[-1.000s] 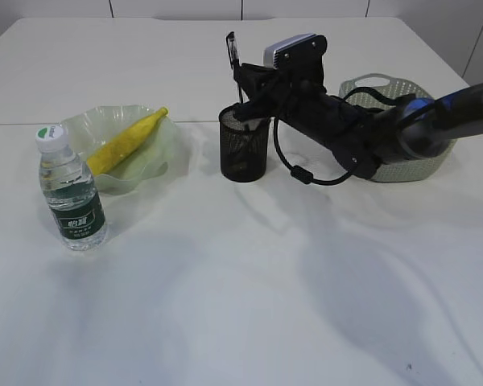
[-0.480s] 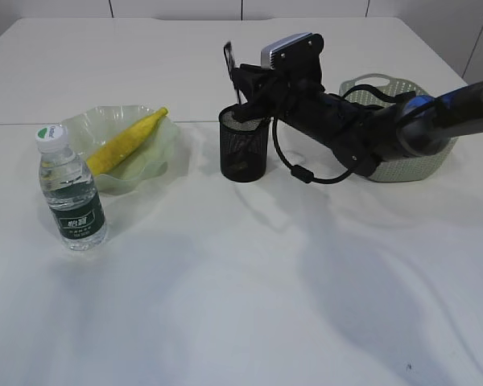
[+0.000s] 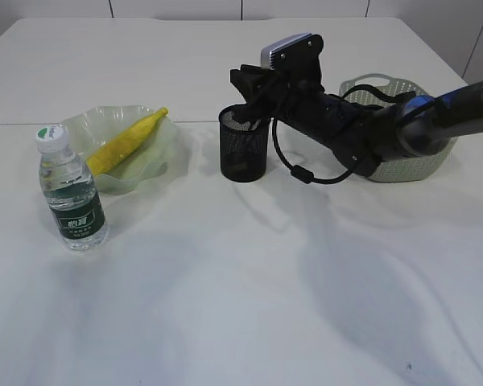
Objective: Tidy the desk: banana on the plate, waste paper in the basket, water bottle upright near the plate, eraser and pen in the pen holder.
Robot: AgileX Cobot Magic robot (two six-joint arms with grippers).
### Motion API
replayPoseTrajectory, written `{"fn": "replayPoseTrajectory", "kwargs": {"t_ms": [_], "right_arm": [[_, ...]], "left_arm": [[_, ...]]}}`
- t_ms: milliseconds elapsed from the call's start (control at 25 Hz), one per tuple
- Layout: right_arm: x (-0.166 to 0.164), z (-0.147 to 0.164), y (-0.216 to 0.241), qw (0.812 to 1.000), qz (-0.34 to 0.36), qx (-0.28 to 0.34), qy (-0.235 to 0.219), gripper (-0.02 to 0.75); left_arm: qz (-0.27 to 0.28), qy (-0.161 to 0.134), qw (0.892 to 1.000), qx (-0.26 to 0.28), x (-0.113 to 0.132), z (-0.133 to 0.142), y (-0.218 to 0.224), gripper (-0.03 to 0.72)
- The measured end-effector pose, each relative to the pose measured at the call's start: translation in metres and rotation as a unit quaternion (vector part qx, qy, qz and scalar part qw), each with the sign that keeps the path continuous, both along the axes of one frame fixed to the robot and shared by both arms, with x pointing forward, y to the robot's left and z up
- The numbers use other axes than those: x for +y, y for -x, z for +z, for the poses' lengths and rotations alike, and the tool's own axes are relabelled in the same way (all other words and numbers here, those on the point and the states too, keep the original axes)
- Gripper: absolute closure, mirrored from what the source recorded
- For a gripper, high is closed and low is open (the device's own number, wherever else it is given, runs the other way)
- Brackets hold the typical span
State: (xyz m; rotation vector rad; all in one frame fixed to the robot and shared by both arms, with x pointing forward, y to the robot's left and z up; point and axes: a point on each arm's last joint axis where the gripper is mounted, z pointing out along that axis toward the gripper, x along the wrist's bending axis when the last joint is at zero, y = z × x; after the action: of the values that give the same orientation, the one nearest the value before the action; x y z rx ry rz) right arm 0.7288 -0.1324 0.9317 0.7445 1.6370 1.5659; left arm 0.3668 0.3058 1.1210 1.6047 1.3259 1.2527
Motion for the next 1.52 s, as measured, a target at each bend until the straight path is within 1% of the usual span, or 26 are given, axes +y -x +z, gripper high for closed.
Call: {"fn": "replayPoseTrajectory", "kwargs": {"t_ms": [160,320,480,600,840,1000,1240,1400,1520], "right_arm": [[0.000,0.001,0.000,1.000,-0.002,0.008,-0.005,0.601],[-0.002,0.006,0.000,1.000,-0.011,0.020,0.005,0.601],[-0.003,0.019,0.001,1.000,-0.013,0.019,0.017,0.600],[-0.002,0.032,0.003,1.000,-0.007,0.006,0.029,0.600],[-0.005,0.076,0.011,0.999,-0.014,-0.024,0.034,0.599],[-0.010,0.109,0.019,0.998,-0.026,-0.040,0.039,0.599],[-0.020,0.156,0.034,0.995,-0.057,-0.053,0.061,0.597],[-0.025,0.187,0.047,0.993,-0.069,-0.070,0.060,0.595],[-0.029,0.203,0.055,0.992,-0.079,-0.075,0.061,0.594]], "left_arm": [[0.000,0.000,1.000,0.000,0.000,0.000,0.000,0.160],[-0.002,-0.001,1.000,-0.008,0.000,0.001,0.000,0.161],[-0.005,-0.004,1.000,-0.021,-0.001,0.004,-0.001,0.165],[-0.006,-0.006,1.000,-0.028,-0.001,0.005,-0.001,0.167],[-0.011,-0.023,0.998,-0.054,-0.001,0.010,-0.002,0.168],[-0.013,-0.025,0.998,-0.060,-0.001,0.011,-0.003,0.169],[-0.013,-0.026,0.998,-0.063,-0.001,0.011,-0.003,0.169],[-0.016,-0.026,0.997,-0.072,-0.002,0.013,-0.003,0.169],[-0.019,-0.026,0.996,-0.085,-0.002,0.015,-0.003,0.169]]}}
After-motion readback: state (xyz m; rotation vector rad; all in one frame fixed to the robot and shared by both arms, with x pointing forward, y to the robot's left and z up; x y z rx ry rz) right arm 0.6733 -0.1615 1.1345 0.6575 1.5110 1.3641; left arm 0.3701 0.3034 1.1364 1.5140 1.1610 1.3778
